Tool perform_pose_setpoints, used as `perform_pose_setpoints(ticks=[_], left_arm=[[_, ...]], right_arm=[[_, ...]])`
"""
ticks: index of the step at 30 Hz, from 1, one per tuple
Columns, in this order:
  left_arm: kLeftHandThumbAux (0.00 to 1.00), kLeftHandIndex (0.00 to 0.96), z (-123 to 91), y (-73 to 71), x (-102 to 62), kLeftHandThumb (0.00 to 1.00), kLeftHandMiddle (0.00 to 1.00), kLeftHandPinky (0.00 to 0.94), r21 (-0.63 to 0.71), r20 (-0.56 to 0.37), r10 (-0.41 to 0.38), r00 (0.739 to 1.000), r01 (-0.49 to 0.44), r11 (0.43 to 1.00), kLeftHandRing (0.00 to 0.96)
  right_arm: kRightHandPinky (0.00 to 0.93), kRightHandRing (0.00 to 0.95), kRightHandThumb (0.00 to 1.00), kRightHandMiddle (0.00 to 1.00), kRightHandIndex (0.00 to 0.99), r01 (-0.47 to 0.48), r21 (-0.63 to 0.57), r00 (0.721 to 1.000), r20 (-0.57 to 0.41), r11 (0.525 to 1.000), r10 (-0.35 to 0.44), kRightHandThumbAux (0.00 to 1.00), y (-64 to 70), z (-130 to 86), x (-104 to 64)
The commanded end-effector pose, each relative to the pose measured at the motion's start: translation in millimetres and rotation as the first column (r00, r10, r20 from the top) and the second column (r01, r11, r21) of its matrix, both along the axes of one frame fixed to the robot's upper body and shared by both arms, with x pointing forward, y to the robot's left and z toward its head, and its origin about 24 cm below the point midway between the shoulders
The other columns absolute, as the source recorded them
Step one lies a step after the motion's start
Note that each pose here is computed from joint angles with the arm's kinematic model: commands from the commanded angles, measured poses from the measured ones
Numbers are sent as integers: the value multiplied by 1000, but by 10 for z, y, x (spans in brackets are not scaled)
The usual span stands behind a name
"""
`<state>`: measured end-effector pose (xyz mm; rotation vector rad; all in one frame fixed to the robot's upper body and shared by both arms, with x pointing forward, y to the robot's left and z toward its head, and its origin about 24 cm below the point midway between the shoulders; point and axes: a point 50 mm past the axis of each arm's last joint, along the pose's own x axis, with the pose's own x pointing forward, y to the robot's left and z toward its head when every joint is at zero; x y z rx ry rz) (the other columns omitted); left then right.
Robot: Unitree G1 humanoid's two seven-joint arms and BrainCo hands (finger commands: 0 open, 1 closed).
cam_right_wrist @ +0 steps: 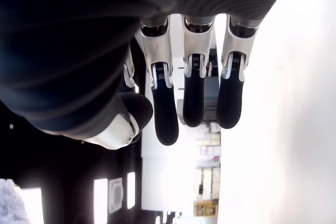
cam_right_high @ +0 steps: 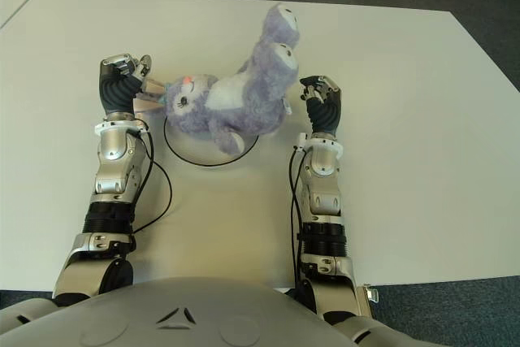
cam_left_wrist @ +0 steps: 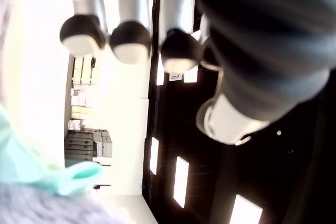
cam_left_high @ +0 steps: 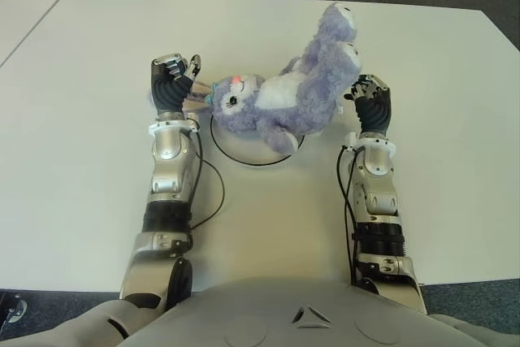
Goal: Put the doll into the plate.
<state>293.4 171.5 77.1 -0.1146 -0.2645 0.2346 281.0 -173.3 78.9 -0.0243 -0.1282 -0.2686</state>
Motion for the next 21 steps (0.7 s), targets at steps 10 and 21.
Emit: perform_pose_setpoints(ticks=[10, 21], left_arm=[[815, 838, -303, 66, -129, 407, 888, 876, -1, -162, 0, 987, 0, 1000, 893], [811, 838, -332, 31, -90, 408, 890, 879, 11, -182, -32, 983, 35, 999, 896]], right_arm=[[817, 827, 723, 840, 443, 40, -5, 994, -101, 999, -40, 711, -29, -212, -176], [803, 823, 724, 835, 443, 49, 14, 995, -91, 999, -47, 711, -42, -182, -215]])
